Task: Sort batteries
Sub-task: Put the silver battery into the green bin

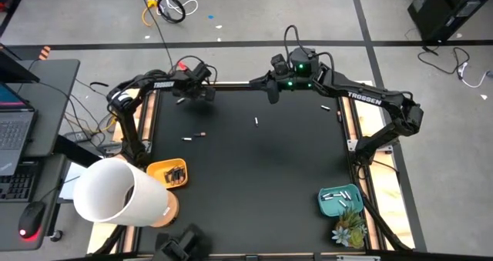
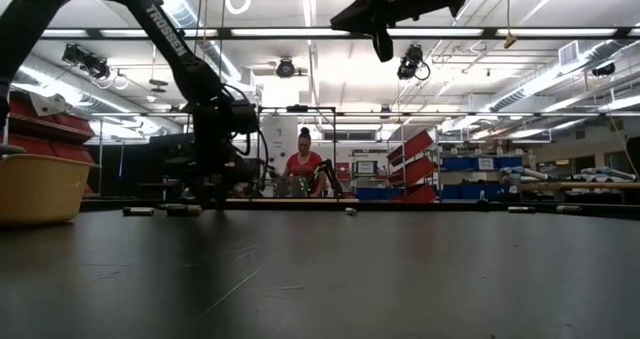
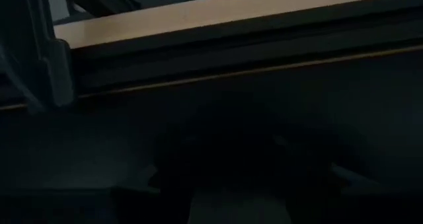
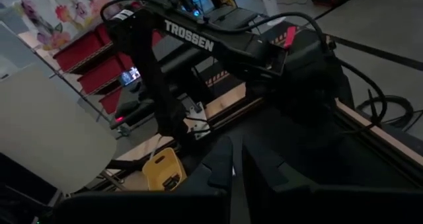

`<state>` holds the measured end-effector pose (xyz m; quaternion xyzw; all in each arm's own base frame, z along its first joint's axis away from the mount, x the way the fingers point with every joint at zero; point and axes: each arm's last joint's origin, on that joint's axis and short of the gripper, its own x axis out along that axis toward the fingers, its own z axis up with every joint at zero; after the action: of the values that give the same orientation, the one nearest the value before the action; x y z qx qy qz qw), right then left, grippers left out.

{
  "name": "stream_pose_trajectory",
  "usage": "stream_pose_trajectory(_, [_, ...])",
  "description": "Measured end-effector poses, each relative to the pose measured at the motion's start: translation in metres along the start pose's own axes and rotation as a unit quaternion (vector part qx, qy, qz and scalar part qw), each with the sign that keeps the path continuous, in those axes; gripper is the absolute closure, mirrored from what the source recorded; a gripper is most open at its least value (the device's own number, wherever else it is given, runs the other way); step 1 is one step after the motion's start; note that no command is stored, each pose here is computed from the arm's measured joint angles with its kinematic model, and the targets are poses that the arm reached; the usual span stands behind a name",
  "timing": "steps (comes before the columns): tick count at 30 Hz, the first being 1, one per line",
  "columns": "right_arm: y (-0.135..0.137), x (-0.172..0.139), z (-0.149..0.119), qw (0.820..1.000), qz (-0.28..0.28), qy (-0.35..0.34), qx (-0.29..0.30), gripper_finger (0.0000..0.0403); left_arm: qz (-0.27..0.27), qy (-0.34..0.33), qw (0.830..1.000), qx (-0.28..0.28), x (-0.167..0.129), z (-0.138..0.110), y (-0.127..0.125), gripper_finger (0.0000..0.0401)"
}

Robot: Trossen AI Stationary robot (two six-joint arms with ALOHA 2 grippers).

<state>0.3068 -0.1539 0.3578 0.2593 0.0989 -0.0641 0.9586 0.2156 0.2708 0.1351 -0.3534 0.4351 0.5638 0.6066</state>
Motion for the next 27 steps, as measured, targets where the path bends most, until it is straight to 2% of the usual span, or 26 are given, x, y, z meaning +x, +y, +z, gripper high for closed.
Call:
stream_pose_trajectory(5, [0.000,0.000,0.000,1.000,0.000,0.000,-0.001,0.0380,0.000,-0.011,1.000,0.017,-0.021,-0.005,-0.003,0.0199])
stream_pose_trajectory(8, [0.000,0.000,0.000,1.000,0.000,0.000,-0.003,0.0380,-0.014,-0.043,0.999,0.006,-0.041,0.000,-0.002,0.0199])
stream_pose_trajectory(10, [0.000,0.000,0.000,1.000,0.000,0.000,-0.007,0.0380,-0.022,-0.020,1.000,0.005,-0.045,-0.002,0.003,0.0199])
stream_pose_trajectory(12, [0.000,0.000,0.000,1.000,0.000,0.000,-0.012,0.0380,-0.004,0.012,1.000,0.023,-0.045,-0.009,0.007,0.0199])
stream_pose_trajectory(16, [0.000,0.000,0.000,1.000,0.000,0.000,-0.019,0.0380,0.009,0.045,0.995,0.086,-0.055,-0.022,0.004,0.0199])
stream_pose_trajectory(19, [-0.001,0.000,0.000,1.000,-0.001,-0.001,-0.027,0.0380,0.048,0.060,0.989,0.127,-0.061,-0.034,0.000,0.0199])
stream_pose_trajectory(22, [-0.001,-0.001,0.001,1.000,-0.002,-0.002,-0.030,0.0380,0.072,0.082,0.983,0.145,-0.063,-0.043,-0.001,0.0199])
stream_pose_trajectory(27, [-0.001,-0.001,0.001,0.999,0.002,-0.003,-0.033,0.0380,0.066,0.074,0.984,0.145,-0.061,-0.040,-0.002,0.0199])
